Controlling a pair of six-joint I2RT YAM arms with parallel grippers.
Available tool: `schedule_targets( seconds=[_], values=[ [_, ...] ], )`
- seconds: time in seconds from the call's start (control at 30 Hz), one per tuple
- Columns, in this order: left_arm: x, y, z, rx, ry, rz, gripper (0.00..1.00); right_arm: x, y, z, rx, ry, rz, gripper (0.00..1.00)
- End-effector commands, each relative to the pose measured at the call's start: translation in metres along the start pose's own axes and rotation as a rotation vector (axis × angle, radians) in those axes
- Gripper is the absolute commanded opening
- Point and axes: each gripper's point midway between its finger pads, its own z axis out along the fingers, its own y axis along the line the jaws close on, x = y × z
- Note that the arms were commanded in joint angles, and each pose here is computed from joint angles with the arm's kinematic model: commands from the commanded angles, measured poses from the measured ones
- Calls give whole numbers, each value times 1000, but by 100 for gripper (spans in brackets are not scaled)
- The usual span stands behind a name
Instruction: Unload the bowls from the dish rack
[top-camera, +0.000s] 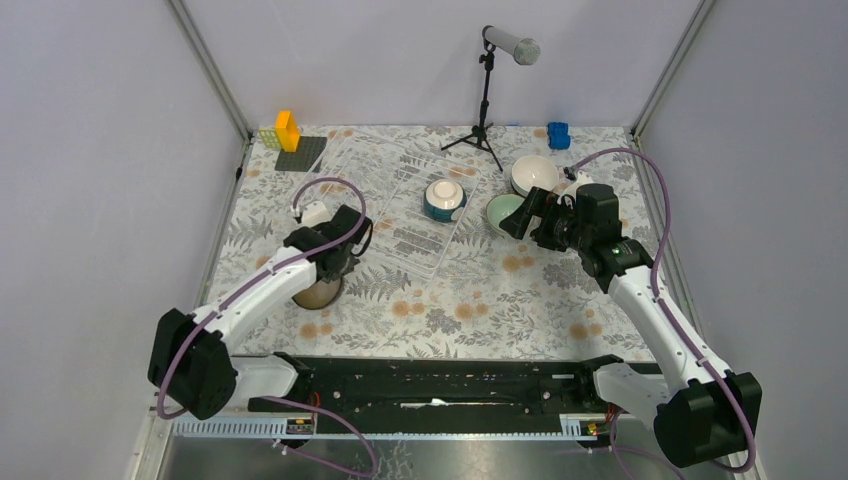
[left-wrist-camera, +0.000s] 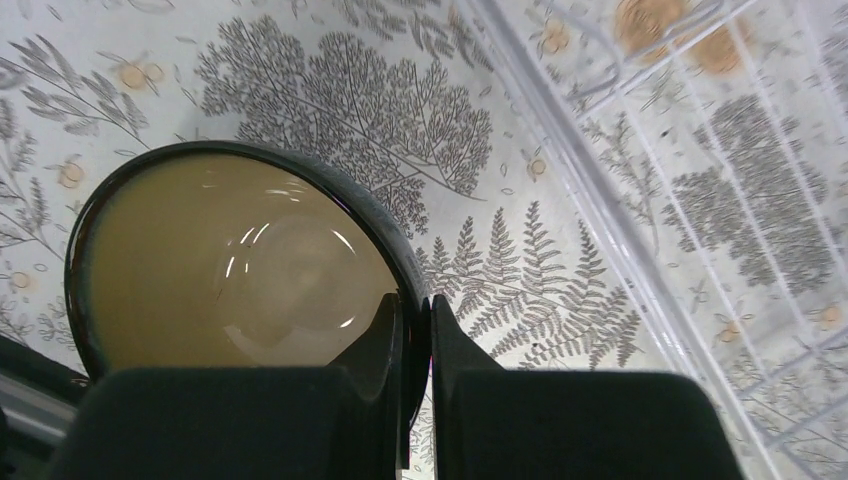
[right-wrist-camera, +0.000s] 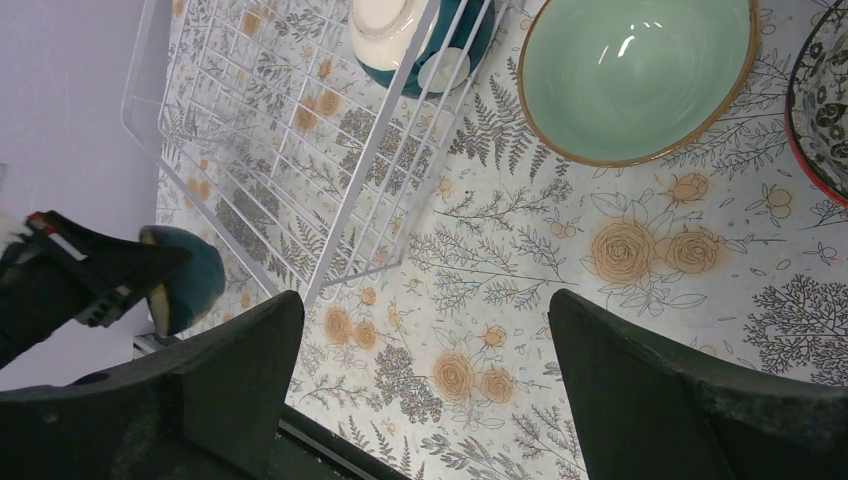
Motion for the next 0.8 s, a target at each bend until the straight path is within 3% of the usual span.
schedule_targets(
  seconds=[0.0, 0.3, 0.4, 0.47, 0.5, 0.77],
  values=[
    [-1, -23, 14, 60, -24, -55, 0, -7, 8, 0, -32, -19, -11, 100],
    [31, -14, 44, -37, 49, -44, 1, -1, -1, 11, 7, 32, 2, 100],
    [35, -12, 47, -51, 61, -28, 15, 0, 0, 14, 5, 49, -2, 100],
    [35, -12, 47, -48, 59, -29, 44, 0, -5, 17, 36, 59, -9, 100],
    [34, -13, 45, -41, 58, -29, 52, -1, -5, 19, 49, 67, -19, 100],
    [4, -28, 5, 136, 8, 44, 57, -3, 37, 47, 45, 113, -139, 94]
  ],
)
